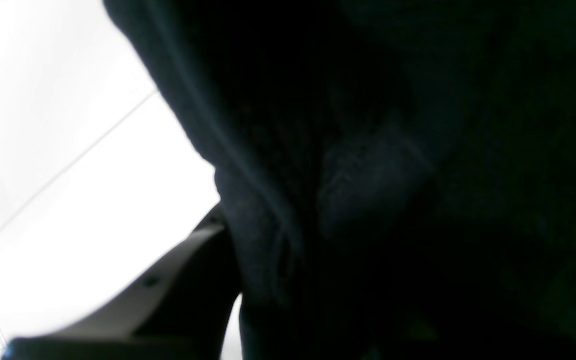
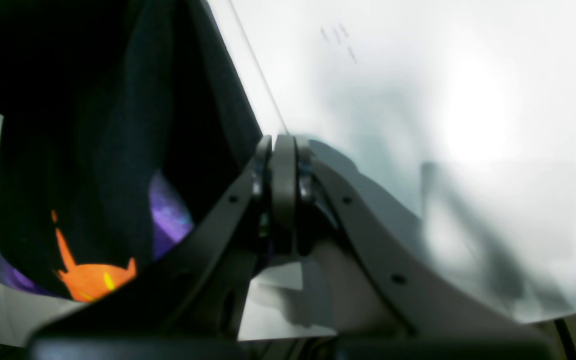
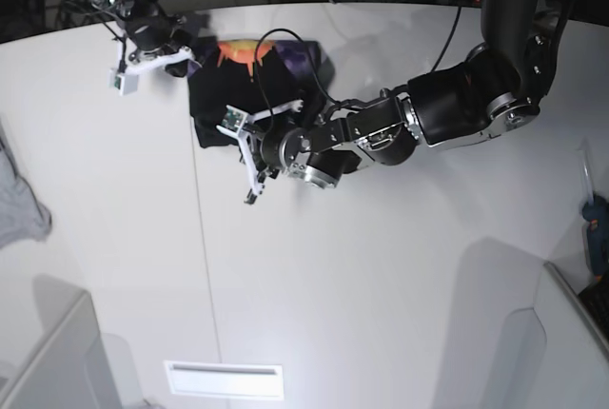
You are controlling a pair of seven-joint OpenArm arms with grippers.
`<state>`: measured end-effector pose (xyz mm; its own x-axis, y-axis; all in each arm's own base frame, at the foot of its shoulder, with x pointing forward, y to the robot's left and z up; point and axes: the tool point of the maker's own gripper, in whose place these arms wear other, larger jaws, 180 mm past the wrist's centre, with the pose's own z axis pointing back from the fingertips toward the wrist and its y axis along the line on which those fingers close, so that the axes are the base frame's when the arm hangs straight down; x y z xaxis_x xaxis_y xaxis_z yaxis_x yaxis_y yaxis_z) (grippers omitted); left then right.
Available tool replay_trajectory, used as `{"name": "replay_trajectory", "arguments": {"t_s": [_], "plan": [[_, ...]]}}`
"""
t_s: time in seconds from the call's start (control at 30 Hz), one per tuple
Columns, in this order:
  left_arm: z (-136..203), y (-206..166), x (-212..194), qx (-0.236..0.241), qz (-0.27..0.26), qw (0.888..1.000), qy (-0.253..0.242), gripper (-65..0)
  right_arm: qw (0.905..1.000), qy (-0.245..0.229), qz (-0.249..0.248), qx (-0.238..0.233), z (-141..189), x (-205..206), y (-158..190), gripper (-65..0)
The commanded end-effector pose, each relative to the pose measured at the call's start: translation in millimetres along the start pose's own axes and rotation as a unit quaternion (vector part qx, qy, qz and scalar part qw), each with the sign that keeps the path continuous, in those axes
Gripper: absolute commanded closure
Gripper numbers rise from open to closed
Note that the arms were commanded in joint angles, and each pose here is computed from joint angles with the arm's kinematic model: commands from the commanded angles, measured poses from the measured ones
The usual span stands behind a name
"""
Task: Fold the T-shirt properly
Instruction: 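Lay the bundle flat and smooth it with the left gripper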
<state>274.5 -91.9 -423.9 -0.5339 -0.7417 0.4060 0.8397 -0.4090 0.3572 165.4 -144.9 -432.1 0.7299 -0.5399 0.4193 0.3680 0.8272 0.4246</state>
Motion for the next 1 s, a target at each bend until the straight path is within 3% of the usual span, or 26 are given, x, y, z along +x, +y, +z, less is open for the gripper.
{"name": "replay_trajectory", "arguments": {"t_s": [0.0, 0.13, 0.3, 0.43, 0.6, 0.97], "plan": [[3.6, 8.6, -11.4, 0.004, -0.018, 0.999, 0.037, 0.0, 0.9999, -0.011, 0.001, 0.006, 2.1, 5.9, 3.1, 0.0], [4.0, 15.9, -5.5, 0.009, -0.024, 0.999, 0.034, -2.1, 0.9999, -0.011, 0.001, 0.006, 2.2, 5.3, 2.7, 0.0], [8.3, 28.0, -2.1, 0.02, -0.034, 0.999, 0.034, -25.3, 1.0, -0.009, 0.001, 0.005, 2.7, 3.5, 1.6, 0.0], [13.3, 44.3, 4.0, 0.033, -0.044, 0.998, 0.033, -34.6, 1.0, -0.009, 0.001, 0.005, 2.7, 3.5, 1.6, 0.0], [20.1, 53.8, 13.5, 0.046, -0.054, 0.997, 0.023, -35.4, 1.0, -0.009, 0.001, 0.005, 2.7, 3.5, 1.6, 0.0], [69.9, 127.4, 29.8, 0.16, 0.007, 0.987, -0.028, -35.4, 0.9999, -0.011, 0.001, 0.001, 3.6, 4.9, -1.6, 0.0]]}}
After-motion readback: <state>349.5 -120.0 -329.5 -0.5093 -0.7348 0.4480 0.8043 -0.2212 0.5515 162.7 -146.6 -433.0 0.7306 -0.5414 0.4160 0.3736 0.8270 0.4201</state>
